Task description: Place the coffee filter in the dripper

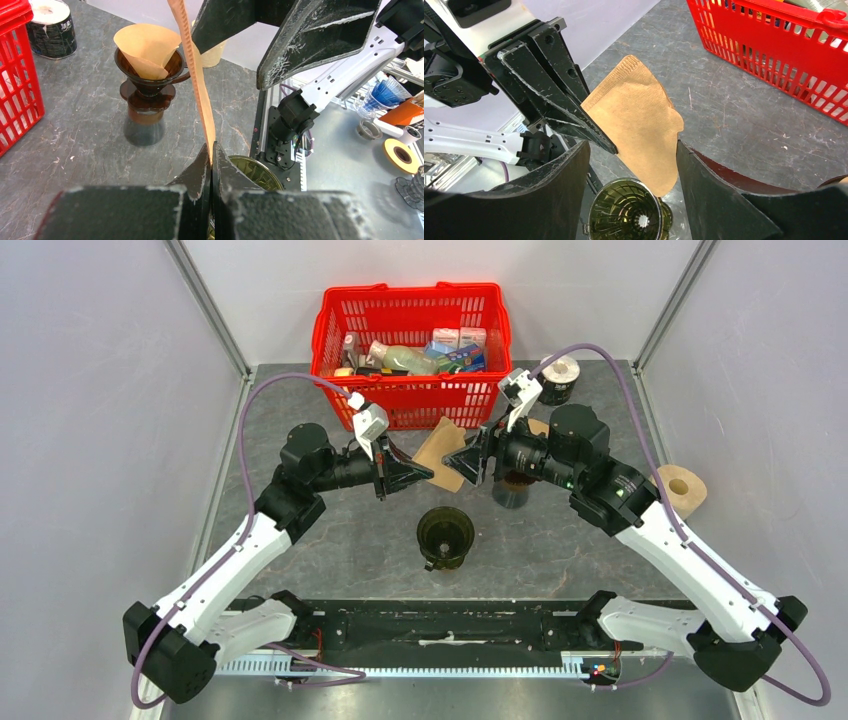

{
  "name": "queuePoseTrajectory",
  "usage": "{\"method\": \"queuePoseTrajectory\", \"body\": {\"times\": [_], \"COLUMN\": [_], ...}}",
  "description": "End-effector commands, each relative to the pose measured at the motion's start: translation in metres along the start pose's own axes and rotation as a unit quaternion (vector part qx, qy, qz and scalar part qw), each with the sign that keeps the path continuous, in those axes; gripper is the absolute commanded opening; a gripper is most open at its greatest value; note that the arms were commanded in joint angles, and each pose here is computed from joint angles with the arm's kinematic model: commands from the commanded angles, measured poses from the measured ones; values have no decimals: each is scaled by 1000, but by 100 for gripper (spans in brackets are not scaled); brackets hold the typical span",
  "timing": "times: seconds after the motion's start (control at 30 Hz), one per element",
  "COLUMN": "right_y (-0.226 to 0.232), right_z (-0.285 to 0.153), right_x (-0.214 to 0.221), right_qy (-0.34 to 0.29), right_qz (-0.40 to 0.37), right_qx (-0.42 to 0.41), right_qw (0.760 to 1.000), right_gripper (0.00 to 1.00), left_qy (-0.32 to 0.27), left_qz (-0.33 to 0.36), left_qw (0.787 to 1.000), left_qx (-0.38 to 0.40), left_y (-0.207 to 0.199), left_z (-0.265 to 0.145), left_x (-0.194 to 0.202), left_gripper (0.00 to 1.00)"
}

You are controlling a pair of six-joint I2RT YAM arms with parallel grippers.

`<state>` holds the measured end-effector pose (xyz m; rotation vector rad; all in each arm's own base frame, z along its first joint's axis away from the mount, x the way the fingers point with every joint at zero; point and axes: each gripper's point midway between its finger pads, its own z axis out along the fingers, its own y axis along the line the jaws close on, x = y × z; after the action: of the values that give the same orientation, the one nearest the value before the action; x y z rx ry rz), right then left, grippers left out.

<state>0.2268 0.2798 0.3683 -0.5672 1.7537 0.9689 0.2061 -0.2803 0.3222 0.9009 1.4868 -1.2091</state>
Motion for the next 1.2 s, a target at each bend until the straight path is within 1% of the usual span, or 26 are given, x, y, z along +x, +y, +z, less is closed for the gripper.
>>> {"method": "queuePoseTrajectory", "body": {"times": [0.0,0.37,0.5,0.7,0.73,0.8,0.87,0.97,1.03,1.07,1.17], "right_y": [13,23,9,-1,-4,-9,-15,-21,-22,-24,-28], "right_z": [-6,0,6,14,16,18,19,20,22,22,23], "right_x": [-11,-7,-5,-4,-4,-6,-7,-9,-10,-9,-9], "right_qy": [-21,-5,-4,-2,-2,-7,-12,-17,-18,-18,-21], "right_qz": [2,12,6,8,8,9,9,4,-2,-4,-11], "right_qx": [-26,-59,-24,-1,4,19,35,51,51,54,62], "right_qw": [999,998,1000,1000,1000,1000,999,999,999,998,998], "right_gripper": [72,69,69,62,59,50,35,17,3,0,0], "left_qy": [-15,-12,-12,-15,-14,-15,-15,-15,-15,-14,-14], "left_qz": [21,20,26,37,38,40,41,41,42,43,45], "left_qw": [1000,1000,1000,999,999,999,999,999,999,999,998], "left_qx": [-4,-3,6,17,21,25,24,23,26,27,29], "left_y": [1,3,-1,-7,-8,-10,-10,-10,-11,-11,-12], "left_z": [0,2,1,-2,-2,-3,-3,-3,-3,-3,-4], "left_x": [-12,-11,-11,-11,-10,-10,-11,-10,-10,-9,-8], "left_gripper": [2,2,2,2,2,2,2,2,2,2,2]}}
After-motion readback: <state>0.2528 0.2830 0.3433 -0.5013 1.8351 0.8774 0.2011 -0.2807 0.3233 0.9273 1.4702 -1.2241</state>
